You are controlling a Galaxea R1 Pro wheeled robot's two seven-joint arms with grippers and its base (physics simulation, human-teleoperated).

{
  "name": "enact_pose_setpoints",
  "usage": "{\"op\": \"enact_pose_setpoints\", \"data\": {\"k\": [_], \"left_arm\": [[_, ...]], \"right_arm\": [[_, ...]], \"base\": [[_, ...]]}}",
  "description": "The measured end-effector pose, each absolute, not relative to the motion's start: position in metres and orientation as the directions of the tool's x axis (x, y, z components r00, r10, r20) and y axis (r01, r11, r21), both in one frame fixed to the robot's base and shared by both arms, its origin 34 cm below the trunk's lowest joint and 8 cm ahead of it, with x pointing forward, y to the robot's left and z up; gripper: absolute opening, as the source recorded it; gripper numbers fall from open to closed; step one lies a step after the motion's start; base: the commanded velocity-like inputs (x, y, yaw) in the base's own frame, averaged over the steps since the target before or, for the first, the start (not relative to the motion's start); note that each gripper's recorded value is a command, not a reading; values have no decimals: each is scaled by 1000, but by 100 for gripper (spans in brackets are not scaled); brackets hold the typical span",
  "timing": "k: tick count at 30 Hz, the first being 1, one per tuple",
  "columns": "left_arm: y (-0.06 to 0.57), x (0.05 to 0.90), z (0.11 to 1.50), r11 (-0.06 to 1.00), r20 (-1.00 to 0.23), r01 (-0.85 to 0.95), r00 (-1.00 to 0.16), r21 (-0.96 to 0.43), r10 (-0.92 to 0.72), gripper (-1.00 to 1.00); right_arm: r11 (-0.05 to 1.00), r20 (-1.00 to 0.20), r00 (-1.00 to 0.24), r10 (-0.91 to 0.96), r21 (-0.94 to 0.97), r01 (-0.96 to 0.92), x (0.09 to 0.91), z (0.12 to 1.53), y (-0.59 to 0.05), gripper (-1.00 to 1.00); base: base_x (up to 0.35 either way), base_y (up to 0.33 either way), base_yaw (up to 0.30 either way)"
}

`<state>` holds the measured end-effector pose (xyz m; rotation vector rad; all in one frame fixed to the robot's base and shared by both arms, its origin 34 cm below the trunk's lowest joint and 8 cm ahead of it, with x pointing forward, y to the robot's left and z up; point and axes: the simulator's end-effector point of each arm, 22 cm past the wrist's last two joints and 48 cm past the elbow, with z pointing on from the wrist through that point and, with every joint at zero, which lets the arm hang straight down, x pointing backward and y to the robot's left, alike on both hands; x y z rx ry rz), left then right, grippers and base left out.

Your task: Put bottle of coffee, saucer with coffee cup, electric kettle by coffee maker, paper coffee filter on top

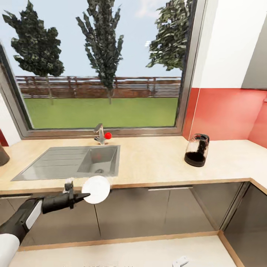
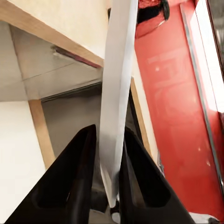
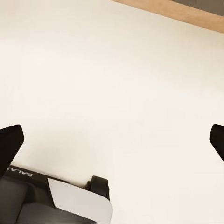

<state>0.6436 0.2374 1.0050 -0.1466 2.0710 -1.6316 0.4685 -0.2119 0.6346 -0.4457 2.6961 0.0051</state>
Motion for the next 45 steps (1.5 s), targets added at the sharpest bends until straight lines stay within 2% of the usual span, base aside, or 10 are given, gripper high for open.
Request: {"op": "enact_pose_setpoints", "data": {"k": [4,8,14,21,24,33,38,45], "left_arm": [[274,608,976,290,-289,182,-875,-940,-389,-100],[290,588,947,337,-307,176,-869,-925,-388,-100],[308,542,891,400,-253,85,-886,-912,-389,-100],[348,500,785,605,-247,-82,-863,-792,-441,-100],[363,476,735,708,-275,-150,-851,-690,-448,-100],[377,444,703,735,-242,-242,-840,-633,-486,-100],[373,442,684,782,-281,-250,-836,-570,-472,-100],[369,431,674,785,-262,-270,-840,-557,-475,-100]], "right_arm": [[949,-389,-868,-308,-60,-310,467,633,-212,100],[949,-385,-870,-308,-58,-310,466,631,-212,100],[949,-378,-873,-307,-56,-309,463,629,-212,100],[950,-370,-877,-306,-53,-309,460,626,-212,100],[949,-366,-879,-307,-51,-310,459,625,-211,100],[950,-356,-883,-307,-50,-310,455,621,-212,100],[949,-352,-884,-308,-47,-311,453,619,-211,100],[949,-344,-887,-309,-46,-313,450,617,-212,100]], "base": [[0,0,204],[0,0,204],[0,0,203],[0,0,203],[0,0,212],[0,0,216],[0,0,207],[0,0,214]]}}
